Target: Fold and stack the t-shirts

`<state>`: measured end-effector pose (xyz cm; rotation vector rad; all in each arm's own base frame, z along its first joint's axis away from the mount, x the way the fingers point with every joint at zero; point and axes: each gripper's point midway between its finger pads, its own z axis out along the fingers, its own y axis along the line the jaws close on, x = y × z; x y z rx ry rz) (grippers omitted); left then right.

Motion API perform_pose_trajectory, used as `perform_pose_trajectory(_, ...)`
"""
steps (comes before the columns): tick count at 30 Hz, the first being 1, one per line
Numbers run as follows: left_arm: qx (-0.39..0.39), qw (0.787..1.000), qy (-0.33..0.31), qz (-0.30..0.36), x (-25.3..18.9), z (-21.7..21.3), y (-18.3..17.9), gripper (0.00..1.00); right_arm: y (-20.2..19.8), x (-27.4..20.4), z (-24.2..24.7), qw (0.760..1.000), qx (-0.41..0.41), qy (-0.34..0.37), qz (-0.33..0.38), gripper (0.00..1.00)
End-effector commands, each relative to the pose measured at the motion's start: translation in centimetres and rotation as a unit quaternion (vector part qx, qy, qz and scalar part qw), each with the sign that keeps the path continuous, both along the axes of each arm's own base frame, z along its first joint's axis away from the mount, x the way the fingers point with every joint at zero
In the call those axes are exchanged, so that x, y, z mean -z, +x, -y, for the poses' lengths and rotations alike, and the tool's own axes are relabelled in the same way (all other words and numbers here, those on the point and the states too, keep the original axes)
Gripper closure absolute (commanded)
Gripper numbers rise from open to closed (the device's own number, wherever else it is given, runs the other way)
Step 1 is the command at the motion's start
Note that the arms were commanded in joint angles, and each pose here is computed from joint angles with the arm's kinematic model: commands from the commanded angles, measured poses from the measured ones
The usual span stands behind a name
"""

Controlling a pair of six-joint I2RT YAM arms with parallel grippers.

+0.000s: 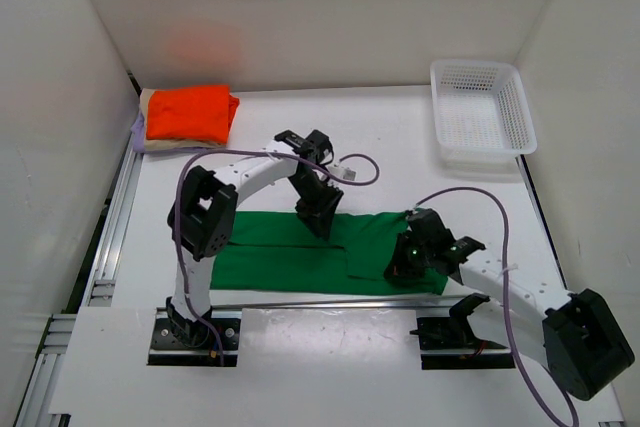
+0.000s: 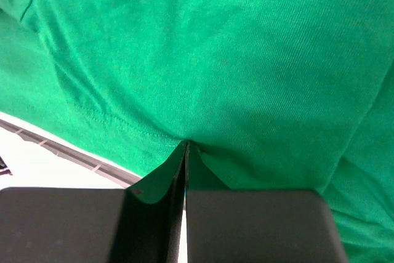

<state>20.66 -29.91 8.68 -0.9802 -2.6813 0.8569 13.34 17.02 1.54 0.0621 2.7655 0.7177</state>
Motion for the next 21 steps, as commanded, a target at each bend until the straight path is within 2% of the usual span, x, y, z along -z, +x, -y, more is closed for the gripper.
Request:
perform_pose_trajectory(1, -0.025, 0.999, -0.039, 0.028, -3.2, -0.9, 1.3, 0.56, -1.2, 0.7, 1.0, 1.0, -0.011, -0.016, -0.005, 1.0)
perform_pose_trajectory(4, -0.053, 0.997, -0.048, 0.042, -4.3, -2.3, 2.7, 0.56, -1.7, -0.3, 0.7, 0.999, -0.031, 0.004, 0.008, 1.0)
perform_pose_trajectory(7, -0.079, 0.994, -0.049, 0.056, -5.1, -4.0, 3.6, 0.55, -2.7, -0.8, 1.5, 0.999, -0.037, -0.004, 0.012, 1.0)
perform_pose_trajectory(11, -0.117, 0.989, -0.038, 0.087, -5.4, -6.6, 5.4, 0.55, -0.8, -3.4, 2.7, 0.997, -0.001, -0.023, 0.072, 1.0)
perform_pose_trajectory(12, -0.128, 0.985, -0.026, 0.11, -5.6, -7.4, 6.2, 0.55, 0.0, -4.1, 2.7, 0.996, 0.013, -0.025, 0.085, 0.99)
perform_pose_trajectory(14, -0.159, 0.978, 0.003, 0.137, -4.9, -9.9, 7.8, 0.55, 2.2, -5.4, 3.7, 0.991, 0.051, -0.048, 0.113, 0.89)
perform_pose_trajectory(16, -0.205, 0.955, 0.059, 0.207, -4.5, -13.8, 11.0, 0.55, 4.3, -7.4, 4.1, 0.986, 0.08, -0.064, 0.133, 0.75)
perform_pose_trajectory(18, -0.239, 0.935, 0.108, 0.24, -3.8, -17.2, 12.4, 0.55, 6.4, -7.1, 5.5, 0.98, 0.107, -0.111, 0.122, 0.68)
perform_pose_trajectory(19, -0.262, 0.913, 0.15, 0.273, -4.1, -19.8, 13.3, 0.55, 7.8, -8.3, 5.5, 0.979, 0.114, -0.112, 0.128, 0.66)
perform_pose_trajectory(21, -0.306, 0.881, 0.196, 0.304, -3.5, -24.0, 14.6, 0.5, 9.5, -7.3, 6.7, 0.977, 0.125, -0.143, 0.097, 0.66)
